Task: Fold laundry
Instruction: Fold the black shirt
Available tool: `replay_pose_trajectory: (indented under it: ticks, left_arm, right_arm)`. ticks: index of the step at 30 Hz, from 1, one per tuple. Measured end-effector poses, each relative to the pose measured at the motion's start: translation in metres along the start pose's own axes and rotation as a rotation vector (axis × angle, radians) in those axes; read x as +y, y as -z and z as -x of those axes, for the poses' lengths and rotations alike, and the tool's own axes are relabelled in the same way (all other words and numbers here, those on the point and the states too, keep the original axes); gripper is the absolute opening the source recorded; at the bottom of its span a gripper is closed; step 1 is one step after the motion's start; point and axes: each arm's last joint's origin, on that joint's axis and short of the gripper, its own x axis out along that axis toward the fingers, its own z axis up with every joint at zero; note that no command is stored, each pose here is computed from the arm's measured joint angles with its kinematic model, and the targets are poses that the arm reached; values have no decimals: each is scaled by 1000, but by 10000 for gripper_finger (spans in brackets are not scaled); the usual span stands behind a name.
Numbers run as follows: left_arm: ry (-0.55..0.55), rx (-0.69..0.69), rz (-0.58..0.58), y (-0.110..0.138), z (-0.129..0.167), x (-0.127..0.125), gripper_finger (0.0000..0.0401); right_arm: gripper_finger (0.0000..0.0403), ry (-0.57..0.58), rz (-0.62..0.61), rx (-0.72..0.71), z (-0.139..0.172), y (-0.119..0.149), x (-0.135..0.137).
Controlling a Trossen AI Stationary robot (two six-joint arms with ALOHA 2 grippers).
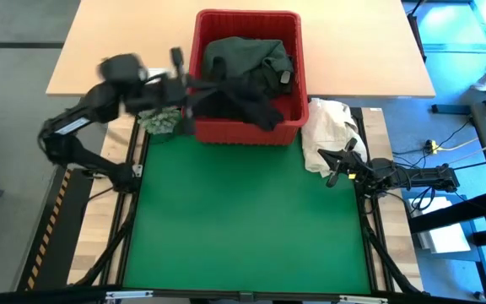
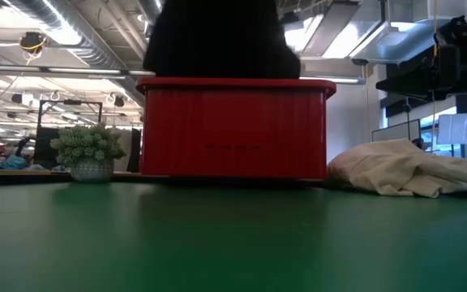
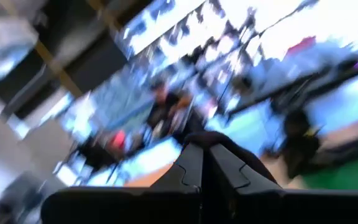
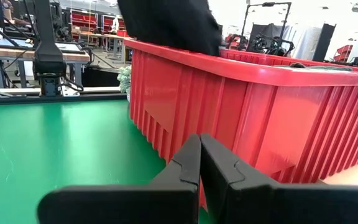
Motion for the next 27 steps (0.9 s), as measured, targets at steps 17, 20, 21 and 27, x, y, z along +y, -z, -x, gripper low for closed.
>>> replay_pose_trajectory:
  ticks: [17,20,21,27]
  left_arm:
    - [523,228,175,9,0,-96,0]
    - [484,386,179,32,-14,-119,0]
    - [478,430,176,41,-19,-127,0]
    - [426,675,173,95,-38,-168,0]
  right_arm:
    - [5,0,0,0,0,0,0]
    - [5,0,0,0,0,0,0]
    - [5,0,0,0,0,0,0]
    - [5,0,0,0,0,0,0]
